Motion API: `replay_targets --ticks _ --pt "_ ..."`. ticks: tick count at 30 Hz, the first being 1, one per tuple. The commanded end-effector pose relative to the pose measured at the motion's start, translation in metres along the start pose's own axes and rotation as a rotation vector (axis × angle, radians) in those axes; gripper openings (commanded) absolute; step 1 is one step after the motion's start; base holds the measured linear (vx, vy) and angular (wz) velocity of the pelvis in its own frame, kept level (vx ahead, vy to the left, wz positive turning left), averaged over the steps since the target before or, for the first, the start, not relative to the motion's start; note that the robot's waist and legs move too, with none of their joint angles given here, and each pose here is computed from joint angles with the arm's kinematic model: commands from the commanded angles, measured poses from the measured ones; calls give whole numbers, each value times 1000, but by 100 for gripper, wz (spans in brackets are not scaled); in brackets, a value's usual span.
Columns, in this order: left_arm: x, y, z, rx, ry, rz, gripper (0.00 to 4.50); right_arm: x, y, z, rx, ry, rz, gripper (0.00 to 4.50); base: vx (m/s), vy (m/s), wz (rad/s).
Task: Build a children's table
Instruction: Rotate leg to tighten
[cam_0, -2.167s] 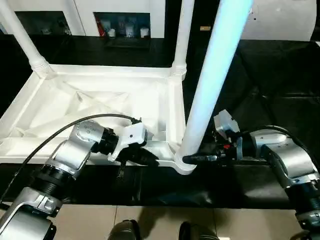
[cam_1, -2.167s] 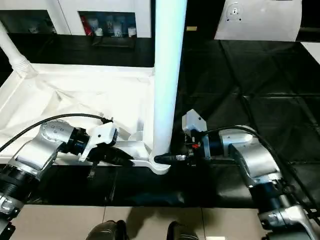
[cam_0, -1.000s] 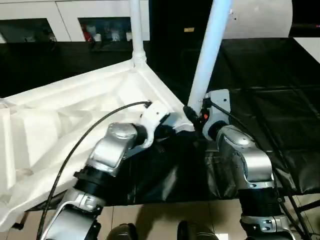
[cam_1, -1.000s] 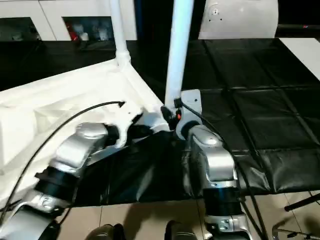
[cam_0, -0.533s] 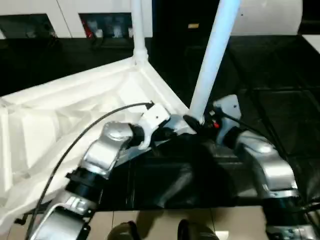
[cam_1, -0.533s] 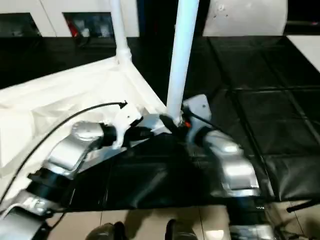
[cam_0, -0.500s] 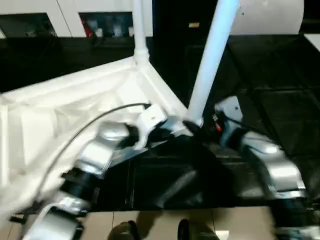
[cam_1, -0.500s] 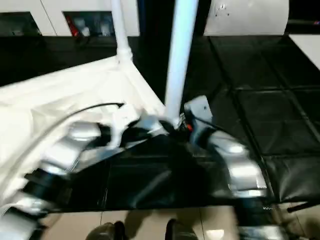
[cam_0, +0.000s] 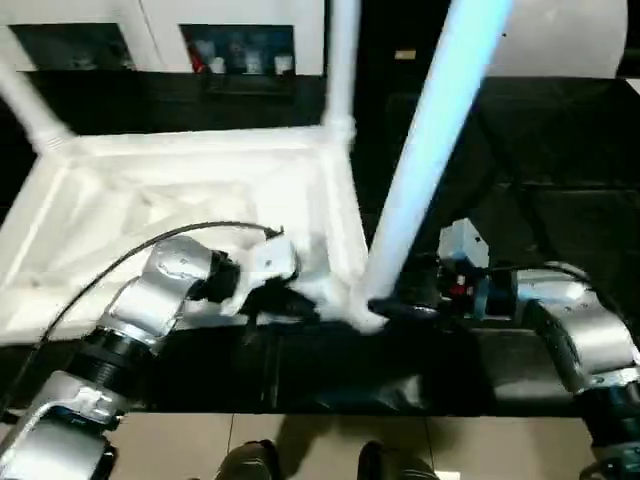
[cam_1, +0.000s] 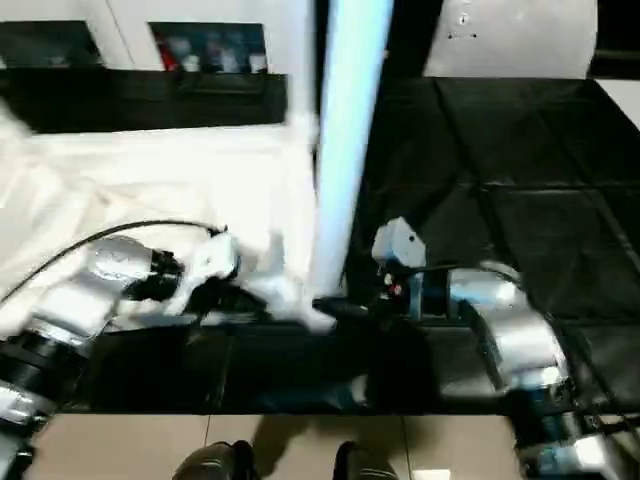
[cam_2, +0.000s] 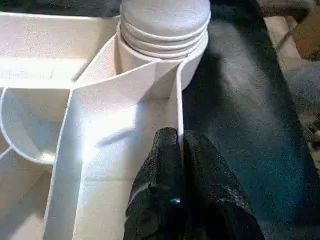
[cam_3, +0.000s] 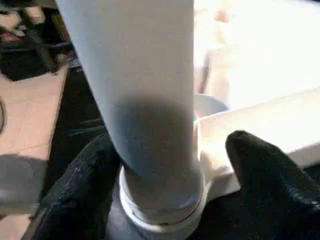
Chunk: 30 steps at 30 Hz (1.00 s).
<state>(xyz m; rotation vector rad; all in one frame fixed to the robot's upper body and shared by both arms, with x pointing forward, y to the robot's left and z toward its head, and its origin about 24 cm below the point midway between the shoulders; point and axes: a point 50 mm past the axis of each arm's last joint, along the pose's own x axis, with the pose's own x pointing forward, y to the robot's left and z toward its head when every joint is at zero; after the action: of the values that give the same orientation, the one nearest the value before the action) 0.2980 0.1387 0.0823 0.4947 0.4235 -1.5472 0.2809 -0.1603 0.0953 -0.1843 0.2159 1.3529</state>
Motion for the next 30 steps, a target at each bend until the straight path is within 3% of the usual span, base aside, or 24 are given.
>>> replay_targets --ticks 1,16,25,27,30 --pt "7 -6 2 34 22 -99 0 -1 -1 1 7 2 18 328 0 0 0" --pt "5 -5 1 61 30 -129 0 6 5 -2 57 25 166 205 0 0 0" --pt "11 -2 8 -3 -45 -43 0 12 22 -2 149 -17 207 196 0 0 0" --pt "15 0 11 -20 -47 6 0 17 25 -3 154 -18 172 196 0 0 0" --pt "29 7 23 -109 -82 156 0 40 27 -8 165 12 -37 196 0 0 0"
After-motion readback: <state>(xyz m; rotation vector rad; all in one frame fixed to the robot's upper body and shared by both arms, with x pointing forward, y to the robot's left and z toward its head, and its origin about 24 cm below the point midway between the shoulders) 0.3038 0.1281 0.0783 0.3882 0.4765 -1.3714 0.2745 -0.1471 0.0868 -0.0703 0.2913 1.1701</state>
